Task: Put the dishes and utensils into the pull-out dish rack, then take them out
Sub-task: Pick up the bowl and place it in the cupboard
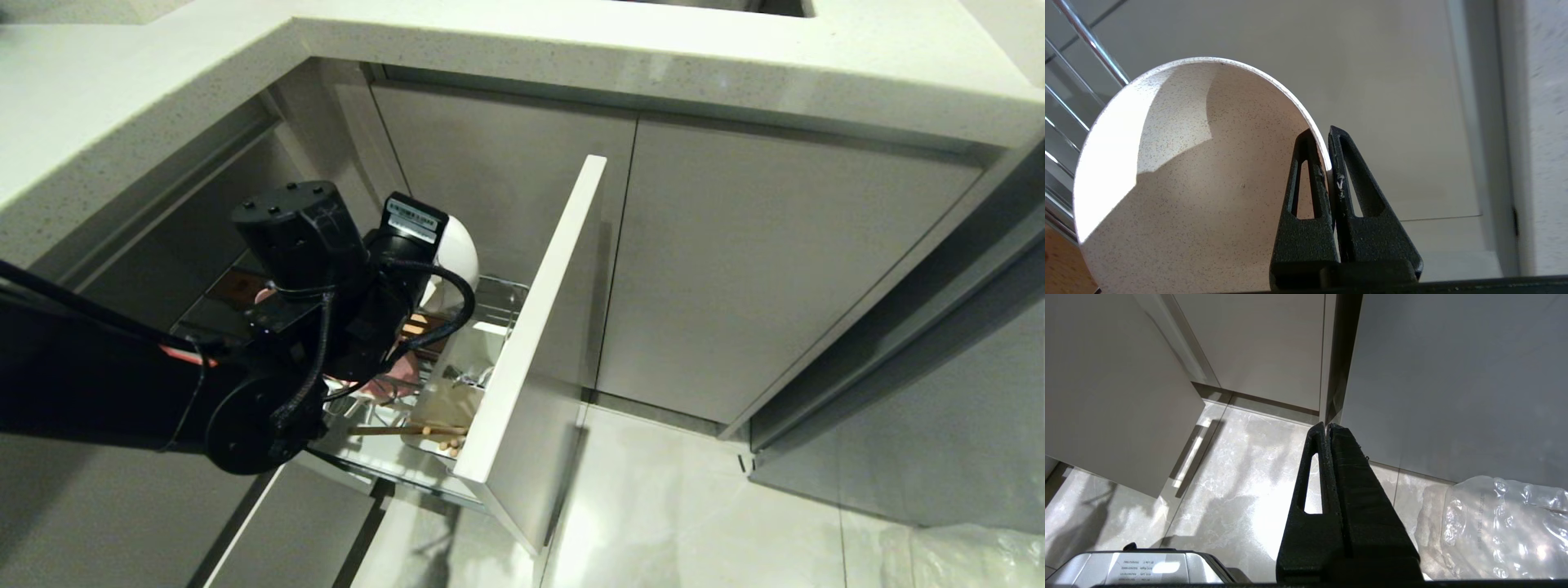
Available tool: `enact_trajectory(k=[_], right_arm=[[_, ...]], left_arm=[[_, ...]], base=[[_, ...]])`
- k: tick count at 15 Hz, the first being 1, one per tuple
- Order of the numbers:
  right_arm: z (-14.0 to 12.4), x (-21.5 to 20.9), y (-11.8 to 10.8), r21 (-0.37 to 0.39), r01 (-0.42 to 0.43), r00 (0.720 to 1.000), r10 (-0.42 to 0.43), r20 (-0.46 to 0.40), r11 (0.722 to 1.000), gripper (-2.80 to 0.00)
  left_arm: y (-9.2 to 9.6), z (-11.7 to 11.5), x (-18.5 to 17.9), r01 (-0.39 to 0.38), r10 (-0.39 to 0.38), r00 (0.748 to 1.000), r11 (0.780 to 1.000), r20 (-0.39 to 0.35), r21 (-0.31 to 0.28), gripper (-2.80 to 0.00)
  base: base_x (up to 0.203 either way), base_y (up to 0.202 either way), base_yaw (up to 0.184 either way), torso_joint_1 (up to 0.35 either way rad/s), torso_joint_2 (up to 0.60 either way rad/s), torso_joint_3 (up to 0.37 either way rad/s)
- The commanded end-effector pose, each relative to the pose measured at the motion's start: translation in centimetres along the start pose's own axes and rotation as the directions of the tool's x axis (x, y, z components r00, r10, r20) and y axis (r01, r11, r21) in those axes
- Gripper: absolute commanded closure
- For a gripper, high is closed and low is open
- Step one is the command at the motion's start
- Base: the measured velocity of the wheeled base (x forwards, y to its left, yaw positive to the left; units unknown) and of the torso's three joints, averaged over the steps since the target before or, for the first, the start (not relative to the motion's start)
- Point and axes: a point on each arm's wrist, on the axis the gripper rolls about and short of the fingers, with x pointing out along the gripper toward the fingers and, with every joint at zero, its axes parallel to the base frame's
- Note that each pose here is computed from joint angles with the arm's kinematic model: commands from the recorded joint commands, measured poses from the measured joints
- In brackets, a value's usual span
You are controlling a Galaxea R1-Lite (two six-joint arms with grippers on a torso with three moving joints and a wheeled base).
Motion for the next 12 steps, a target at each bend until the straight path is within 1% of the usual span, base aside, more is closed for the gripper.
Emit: enact_trajectory(k=[1,4,12], right_arm=[[0.0,0.0,0.0,0.0,0.0,1.0,0.0,-0.001,1.0,0.0],[0.0,0.0,0.0,0.0,0.0,1.0,0.0,-0.001,1.0,0.0],[0.0,0.0,0.0,0.0,0.0,1.0,0.0,-0.001,1.0,0.0]], left_arm=[[0.4,-0.5,0.3,-0.008,0.008,1.0,1.0,-0.002,-0.003,0.0],[0.4,-0.8,0.7,0.015,-0.015,1.0,1.0,0.012,-0.014,0.0],[1.3,-2.1,2.2,0.018,-0.018,1.0,1.0,0.016,-0.013,0.0]], base=[[0.0,0.0,0.0,0.0,0.0,0.0],[0.0,0.0,0.0,0.0,0.0,0.0],[0.0,0.0,0.0,0.0,0.0,0.0]])
